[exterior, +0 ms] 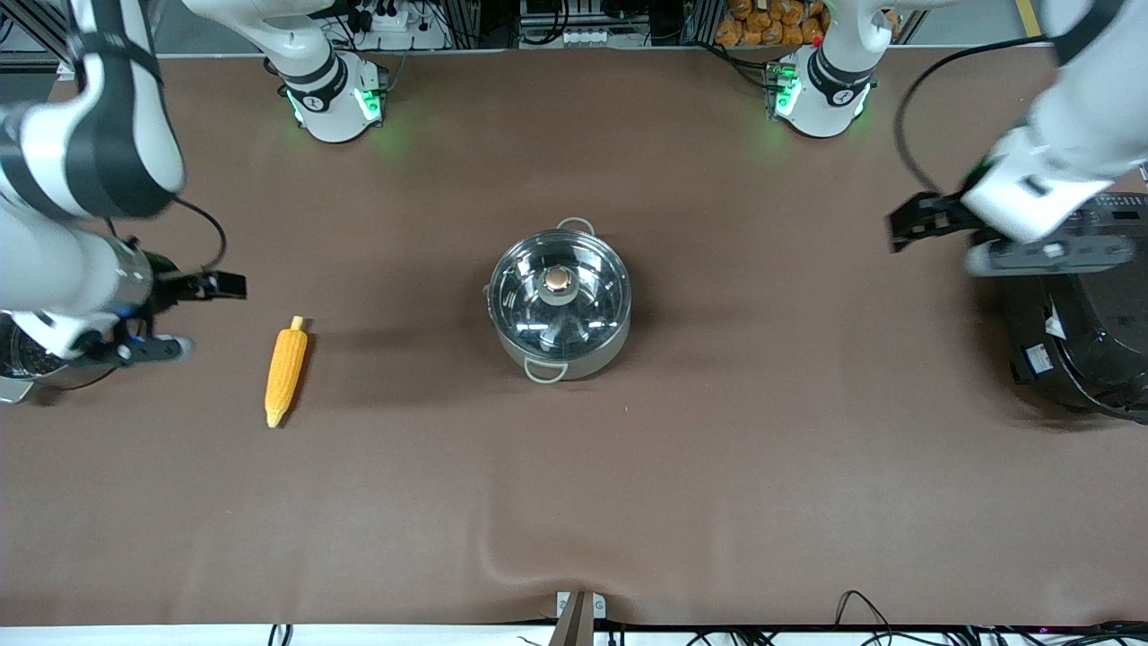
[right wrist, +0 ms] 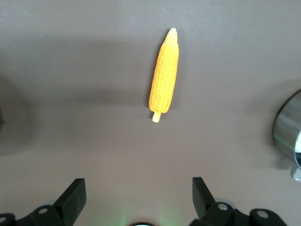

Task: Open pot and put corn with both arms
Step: 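Reach the left gripper to the lid while the right gripper reaches corn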

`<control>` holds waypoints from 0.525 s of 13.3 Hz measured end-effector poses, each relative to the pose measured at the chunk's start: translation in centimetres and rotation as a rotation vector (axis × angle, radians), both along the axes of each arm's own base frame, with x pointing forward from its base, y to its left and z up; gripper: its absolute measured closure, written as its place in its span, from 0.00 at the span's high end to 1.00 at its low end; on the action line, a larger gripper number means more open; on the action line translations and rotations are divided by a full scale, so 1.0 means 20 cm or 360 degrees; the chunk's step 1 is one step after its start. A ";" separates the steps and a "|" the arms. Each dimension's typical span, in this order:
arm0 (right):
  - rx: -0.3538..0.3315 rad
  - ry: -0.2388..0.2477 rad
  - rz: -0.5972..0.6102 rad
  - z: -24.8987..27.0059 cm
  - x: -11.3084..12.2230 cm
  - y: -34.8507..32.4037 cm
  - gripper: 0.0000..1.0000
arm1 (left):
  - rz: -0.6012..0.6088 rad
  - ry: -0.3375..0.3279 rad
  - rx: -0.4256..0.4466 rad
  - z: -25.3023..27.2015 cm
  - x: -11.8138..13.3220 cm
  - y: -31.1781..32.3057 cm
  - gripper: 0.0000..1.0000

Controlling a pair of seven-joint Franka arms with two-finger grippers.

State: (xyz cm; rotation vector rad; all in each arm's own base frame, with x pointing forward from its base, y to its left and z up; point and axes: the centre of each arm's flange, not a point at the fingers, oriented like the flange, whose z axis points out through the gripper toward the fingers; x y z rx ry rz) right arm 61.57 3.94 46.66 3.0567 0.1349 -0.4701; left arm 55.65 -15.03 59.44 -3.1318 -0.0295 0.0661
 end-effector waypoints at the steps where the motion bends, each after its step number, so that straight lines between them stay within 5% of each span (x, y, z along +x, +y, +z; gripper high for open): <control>1: -0.0008 0.0003 0.0012 -0.04 0.03 0.02 1.00 | 0.0032 0.0001 -0.0007 -0.03 0.01 -0.15 1.00; 7: -0.0013 -0.0059 -0.0012 -0.47 0.10 -0.05 1.00 | 0.0332 -0.0054 -0.0096 -0.25 -0.09 -1.05 1.00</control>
